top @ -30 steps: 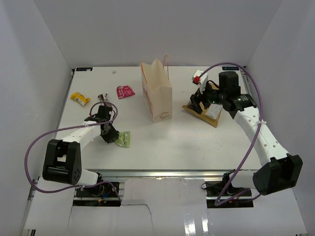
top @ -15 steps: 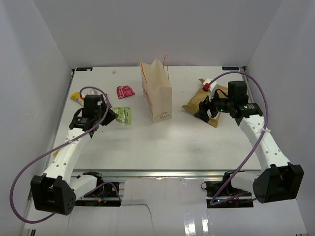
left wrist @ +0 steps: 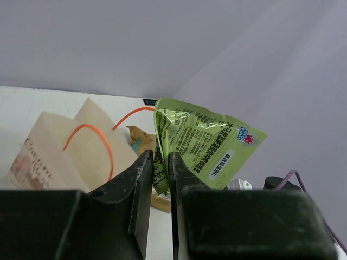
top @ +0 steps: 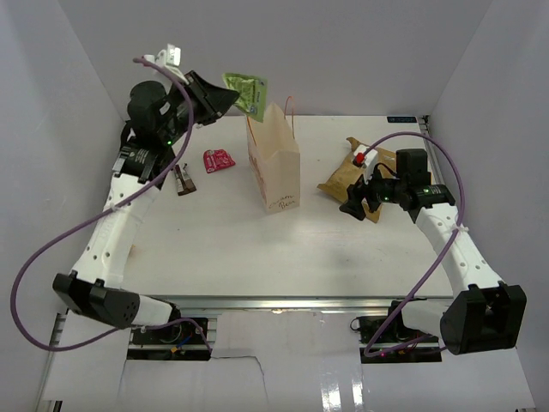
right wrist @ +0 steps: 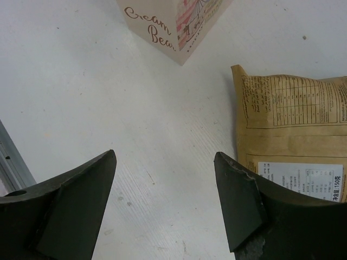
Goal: Place the snacks into the paper bag
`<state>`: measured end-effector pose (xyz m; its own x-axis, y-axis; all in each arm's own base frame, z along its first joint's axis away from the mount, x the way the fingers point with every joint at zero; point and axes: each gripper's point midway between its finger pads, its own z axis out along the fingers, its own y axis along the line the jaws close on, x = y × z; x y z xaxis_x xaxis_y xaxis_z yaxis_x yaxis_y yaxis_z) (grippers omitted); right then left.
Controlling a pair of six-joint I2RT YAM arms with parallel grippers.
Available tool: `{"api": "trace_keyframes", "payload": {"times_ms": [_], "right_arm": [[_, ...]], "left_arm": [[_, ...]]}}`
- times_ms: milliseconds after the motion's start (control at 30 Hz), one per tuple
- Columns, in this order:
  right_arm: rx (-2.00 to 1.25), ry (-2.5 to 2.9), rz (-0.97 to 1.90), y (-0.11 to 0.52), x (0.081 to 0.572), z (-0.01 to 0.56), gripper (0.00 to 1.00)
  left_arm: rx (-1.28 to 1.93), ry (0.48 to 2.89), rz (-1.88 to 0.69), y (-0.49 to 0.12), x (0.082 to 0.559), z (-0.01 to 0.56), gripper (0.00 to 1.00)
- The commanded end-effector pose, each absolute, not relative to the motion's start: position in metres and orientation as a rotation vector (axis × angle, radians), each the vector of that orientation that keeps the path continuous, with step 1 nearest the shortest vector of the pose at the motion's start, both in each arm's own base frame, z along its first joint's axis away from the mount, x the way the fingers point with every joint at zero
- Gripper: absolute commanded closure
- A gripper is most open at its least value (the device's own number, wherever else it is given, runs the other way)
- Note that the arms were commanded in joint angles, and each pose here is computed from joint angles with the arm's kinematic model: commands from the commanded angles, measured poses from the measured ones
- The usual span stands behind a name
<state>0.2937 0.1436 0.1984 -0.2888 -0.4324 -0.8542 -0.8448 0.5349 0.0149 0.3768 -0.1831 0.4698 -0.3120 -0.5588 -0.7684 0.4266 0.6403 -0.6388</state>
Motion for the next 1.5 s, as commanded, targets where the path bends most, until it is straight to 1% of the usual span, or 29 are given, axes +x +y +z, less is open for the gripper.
{"api": "trace_keyframes", "payload": {"times_ms": [0,33,67,100,133,267,333,500,600,733,767,833,867,933,1000,1133,1267,1333,1367,1400,1433,1467], "right_arm": [[-1.047,1.875,0.587,0.142,0.295,0.206,0.21],[-1.046,1.875,0.581,0.141,0.295,0.206,0.21],[-1.044,1.88,0.58,0.14,0.295,0.205,0.21],[-1.041,1.883,0.573,0.139,0.295,0.204,0.21],[-1.04,1.884,0.572,0.138,0.295,0.204,0.21],[-1.029,1.902,0.57,0.135,0.293,0.199,0.21],[-1.026,1.906,0.566,0.133,0.293,0.197,0.21],[-1.02,1.921,0.573,0.132,0.293,0.191,0.21],[-1.024,1.924,0.572,0.131,0.293,0.19,0.21],[-1.029,1.927,0.57,0.131,0.295,0.188,0.21],[-1.03,1.927,0.567,0.131,0.295,0.188,0.21],[-1.034,1.924,0.567,0.131,0.295,0.188,0.21],[-1.031,1.927,0.567,0.131,0.296,0.187,0.21],[-1.031,1.928,0.568,0.131,0.295,0.187,0.21],[-1.029,1.931,0.571,0.13,0.296,0.187,0.21],[-1.026,1.936,0.568,0.13,0.296,0.185,0.21],[-1.02,1.944,0.561,0.127,0.296,0.183,0.21],[-1.017,1.955,0.56,0.125,0.295,0.179,0.21],[-1.017,1.954,0.558,0.125,0.295,0.179,0.2],[-1.013,1.963,0.562,0.124,0.294,0.176,0.21],[-1.012,1.965,0.564,0.124,0.293,0.175,0.2],[-1.012,1.968,0.566,0.124,0.294,0.173,0.21]], "left_arm": [[0.009,1.644,-0.972,-0.223,0.394,0.461,1.0],[0.024,1.625,-0.956,-0.229,0.397,0.469,1.0],[0.048,1.635,-0.946,-0.242,0.397,0.466,1.0],[0.048,1.66,-0.884,-0.246,0.413,0.452,0.99],[0.058,1.649,-0.865,-0.249,0.416,0.457,0.99],[0.095,1.711,-0.758,-0.262,0.435,0.432,0.99],[0.101,1.738,-0.685,-0.259,0.443,0.419,0.99],[0.134,1.808,-0.624,-0.258,0.445,0.386,0.98],[0.15,1.839,-0.613,-0.261,0.444,0.372,0.96],[0.134,1.859,-0.58,-0.26,0.447,0.362,0.82],[0.13,1.858,-0.579,-0.259,0.448,0.362,0.68],[0.121,1.85,-0.576,-0.259,0.449,0.366,0.49],[0.116,1.844,-0.573,-0.258,0.45,0.369,0.34],[0.114,1.819,-0.58,-0.259,0.452,0.382,0.25],[0.109,1.797,-0.592,-0.26,0.454,0.394,0.2],[0.097,1.717,-0.623,-0.262,0.456,0.435,0.18],[0.064,1.667,-0.607,-0.251,0.449,0.458,0.17],[0.009,1.659,-0.558,-0.234,0.451,0.455,0.16],[-0.03,1.633,-0.562,-0.221,0.444,0.465,0.15],[-0.079,1.653,-0.536,-0.205,0.451,0.445,0.15],[-0.141,1.652,-0.567,-0.195,0.45,0.441,0.15],[-0.188,1.682,-0.578,-0.18,0.445,0.422,0.16]]}}
